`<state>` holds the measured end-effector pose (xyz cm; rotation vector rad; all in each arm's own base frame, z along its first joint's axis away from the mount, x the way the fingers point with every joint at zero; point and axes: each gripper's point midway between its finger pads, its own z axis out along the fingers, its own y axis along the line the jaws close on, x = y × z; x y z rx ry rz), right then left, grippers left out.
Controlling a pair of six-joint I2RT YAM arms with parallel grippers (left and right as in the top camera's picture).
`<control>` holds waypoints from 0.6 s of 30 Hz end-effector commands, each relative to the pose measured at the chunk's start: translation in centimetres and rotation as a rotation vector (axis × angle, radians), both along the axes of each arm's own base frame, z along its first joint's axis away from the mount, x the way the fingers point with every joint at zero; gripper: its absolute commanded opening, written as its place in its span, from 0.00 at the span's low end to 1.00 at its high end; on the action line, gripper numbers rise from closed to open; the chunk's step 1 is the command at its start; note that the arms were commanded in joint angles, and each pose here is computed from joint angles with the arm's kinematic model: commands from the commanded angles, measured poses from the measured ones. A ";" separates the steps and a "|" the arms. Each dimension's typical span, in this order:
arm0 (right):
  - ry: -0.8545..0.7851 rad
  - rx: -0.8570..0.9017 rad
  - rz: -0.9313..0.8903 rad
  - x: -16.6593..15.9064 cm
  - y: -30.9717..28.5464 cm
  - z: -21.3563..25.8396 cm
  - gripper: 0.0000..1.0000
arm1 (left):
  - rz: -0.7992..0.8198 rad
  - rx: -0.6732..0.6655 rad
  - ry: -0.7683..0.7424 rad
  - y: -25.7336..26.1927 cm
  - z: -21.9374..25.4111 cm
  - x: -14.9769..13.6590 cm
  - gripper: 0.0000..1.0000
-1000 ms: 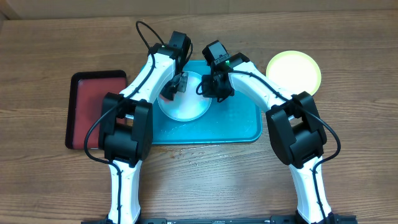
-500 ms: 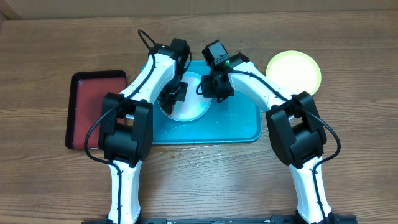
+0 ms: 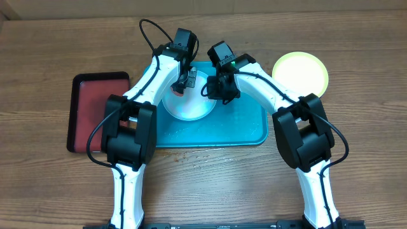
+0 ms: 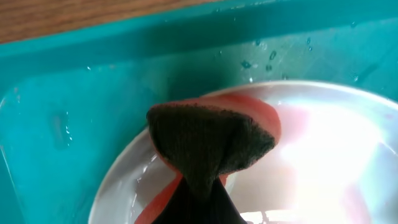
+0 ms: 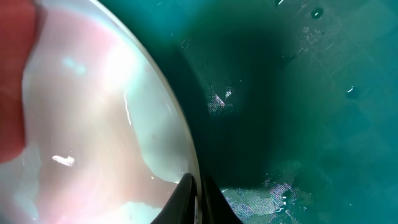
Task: Clean dirty plates on tray and stack at the side
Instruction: 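Scrub the white plate with the left-held sponge while the right holds it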
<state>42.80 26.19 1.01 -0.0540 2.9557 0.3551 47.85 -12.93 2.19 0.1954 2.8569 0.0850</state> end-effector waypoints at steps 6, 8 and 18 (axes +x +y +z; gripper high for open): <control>-0.001 -0.046 -0.006 0.0 -0.9 -0.9 0.05 | -0.050 -0.270 0.269 -4.3 -0.4 -5.9 0.04; -0.004 -0.044 -0.006 0.1 -0.8 -0.9 0.05 | -0.058 -0.344 0.331 -5.4 0.0 -7.2 0.04; -0.002 -0.046 -0.006 0.0 -0.9 -0.9 0.05 | -0.031 -0.316 0.324 -4.2 -0.2 -6.9 0.04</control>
